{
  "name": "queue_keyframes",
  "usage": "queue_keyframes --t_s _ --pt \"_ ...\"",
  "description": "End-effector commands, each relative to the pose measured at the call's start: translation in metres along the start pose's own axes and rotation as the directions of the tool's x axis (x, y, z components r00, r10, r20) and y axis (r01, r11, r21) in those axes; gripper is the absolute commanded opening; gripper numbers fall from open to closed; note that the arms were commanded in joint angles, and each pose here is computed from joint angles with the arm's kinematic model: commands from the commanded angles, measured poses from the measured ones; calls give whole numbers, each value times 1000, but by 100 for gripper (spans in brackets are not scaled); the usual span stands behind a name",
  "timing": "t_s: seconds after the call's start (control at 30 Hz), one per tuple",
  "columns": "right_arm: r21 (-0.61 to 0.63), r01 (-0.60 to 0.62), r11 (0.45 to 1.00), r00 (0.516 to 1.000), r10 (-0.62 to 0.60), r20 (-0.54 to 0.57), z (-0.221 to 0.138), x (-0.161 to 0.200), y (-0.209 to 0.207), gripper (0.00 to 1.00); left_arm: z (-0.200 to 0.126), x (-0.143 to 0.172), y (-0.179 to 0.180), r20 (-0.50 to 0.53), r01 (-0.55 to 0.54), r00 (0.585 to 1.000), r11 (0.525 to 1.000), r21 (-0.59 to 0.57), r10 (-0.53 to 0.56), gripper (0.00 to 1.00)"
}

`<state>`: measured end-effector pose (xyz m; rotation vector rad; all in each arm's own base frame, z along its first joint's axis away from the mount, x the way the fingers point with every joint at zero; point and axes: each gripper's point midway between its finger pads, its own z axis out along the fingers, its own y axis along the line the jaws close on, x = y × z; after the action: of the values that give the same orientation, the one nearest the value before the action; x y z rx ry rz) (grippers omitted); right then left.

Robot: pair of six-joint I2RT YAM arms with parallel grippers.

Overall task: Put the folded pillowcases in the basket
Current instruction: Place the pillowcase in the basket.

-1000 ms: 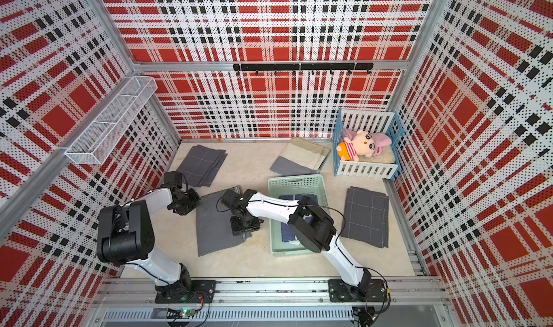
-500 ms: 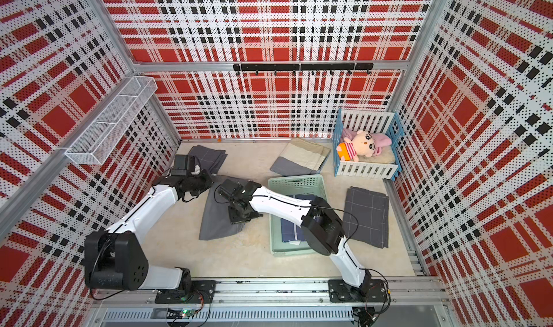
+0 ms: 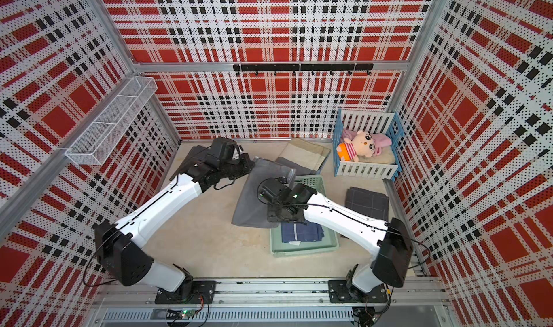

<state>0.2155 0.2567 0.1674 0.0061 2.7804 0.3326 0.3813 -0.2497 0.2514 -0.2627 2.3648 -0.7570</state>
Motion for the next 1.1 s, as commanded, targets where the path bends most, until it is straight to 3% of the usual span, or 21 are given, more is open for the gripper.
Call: queue_keyframes --t_s 0.0,0.37,0.93,0.97,1.0,1.03,1.07 --pt "38 -121 992 993 121 8 -4 10 -40 0 23 21 -17 -38 6 999 1000 -2 -6 0" --pt "161 -284 945 959 284 24 0 28 -122 0 86 78 -18 -180 -7 984 999 -40 0 0" --pt "225 -286 931 955 295 -6 36 18 -150 0 120 100 18 -226 -19 974 991 -136 -13 0" --pt "238 -282 929 956 294 -16 37 19 -152 6 121 101 20 -230 -20 973 990 -137 -12 0" --pt "264 -272 925 957 289 -28 38 21 -156 32 121 101 22 -233 -20 972 990 -139 -13 1" --pt "274 -264 925 958 284 -35 37 21 -157 45 120 100 23 -232 -20 973 990 -140 -13 14" --pt "271 -263 926 959 282 -33 35 20 -156 52 119 97 22 -226 -24 974 990 -136 -8 18"
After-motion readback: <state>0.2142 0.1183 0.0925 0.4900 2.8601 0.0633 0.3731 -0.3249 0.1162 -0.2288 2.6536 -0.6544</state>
